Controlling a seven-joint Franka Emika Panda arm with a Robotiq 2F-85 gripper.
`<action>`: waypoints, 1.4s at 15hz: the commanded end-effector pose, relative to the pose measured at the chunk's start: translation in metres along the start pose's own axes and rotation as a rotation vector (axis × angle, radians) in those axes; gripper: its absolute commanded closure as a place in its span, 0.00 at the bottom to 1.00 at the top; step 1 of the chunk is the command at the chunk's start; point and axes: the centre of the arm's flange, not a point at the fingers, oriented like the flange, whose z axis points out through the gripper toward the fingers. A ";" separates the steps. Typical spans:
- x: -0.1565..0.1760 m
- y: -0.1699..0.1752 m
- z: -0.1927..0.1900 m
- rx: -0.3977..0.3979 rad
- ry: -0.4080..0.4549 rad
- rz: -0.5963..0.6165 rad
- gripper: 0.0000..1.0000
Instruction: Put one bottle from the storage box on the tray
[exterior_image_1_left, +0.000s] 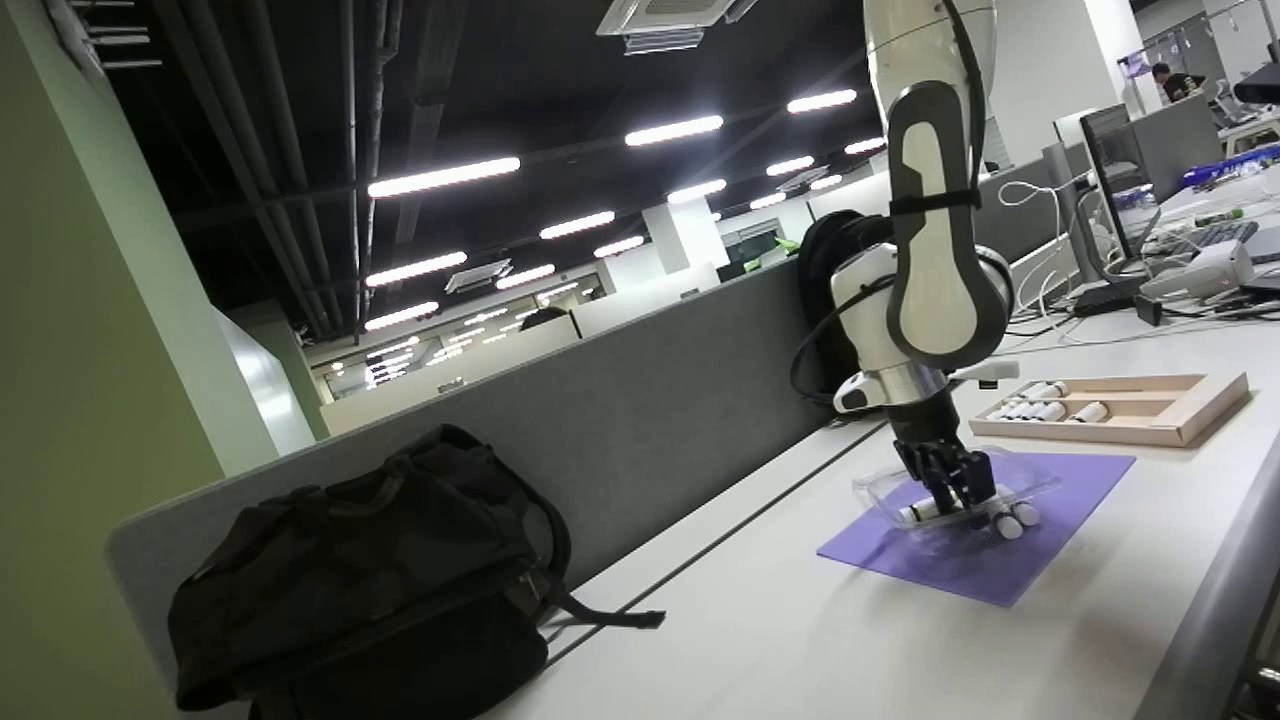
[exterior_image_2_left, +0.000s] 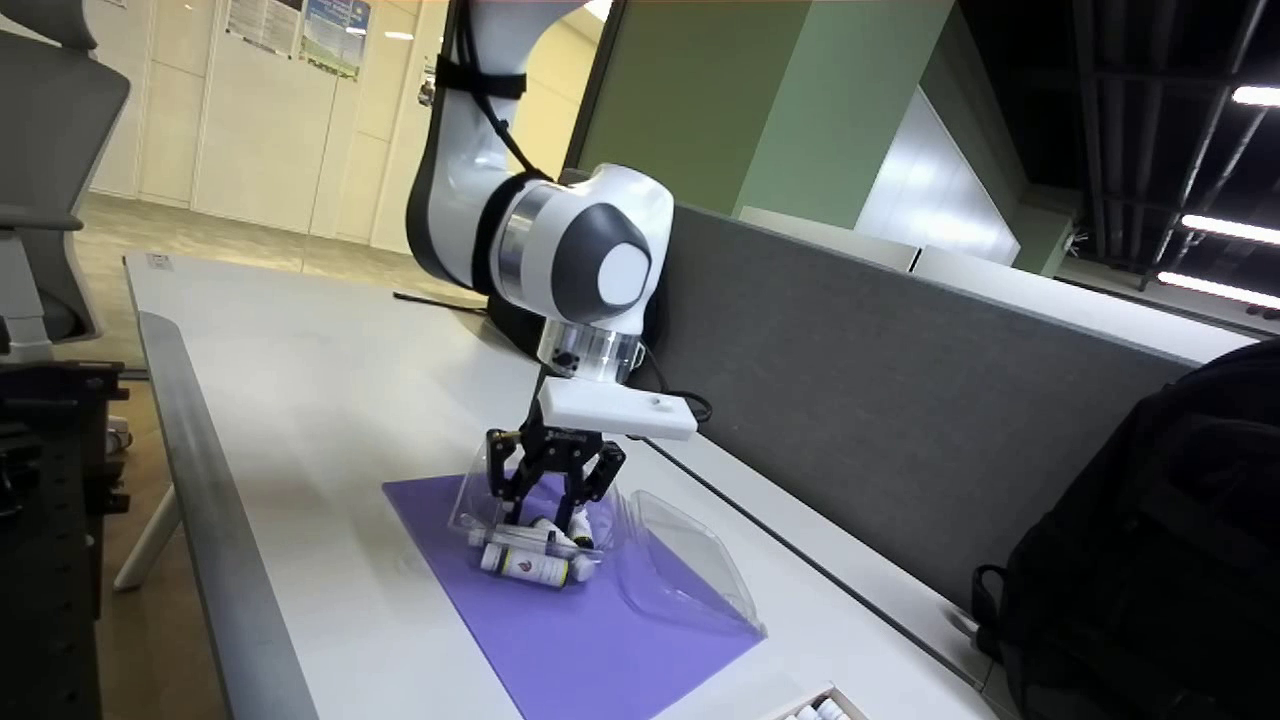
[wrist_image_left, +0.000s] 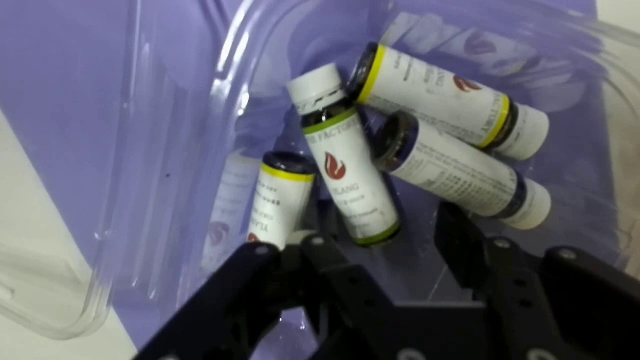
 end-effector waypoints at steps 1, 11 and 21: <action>-0.003 0.003 0.008 0.001 0.002 0.036 0.73; 0.007 0.016 -0.028 -0.037 0.031 0.172 0.93; -0.009 0.022 -0.110 -0.052 -0.037 0.384 0.93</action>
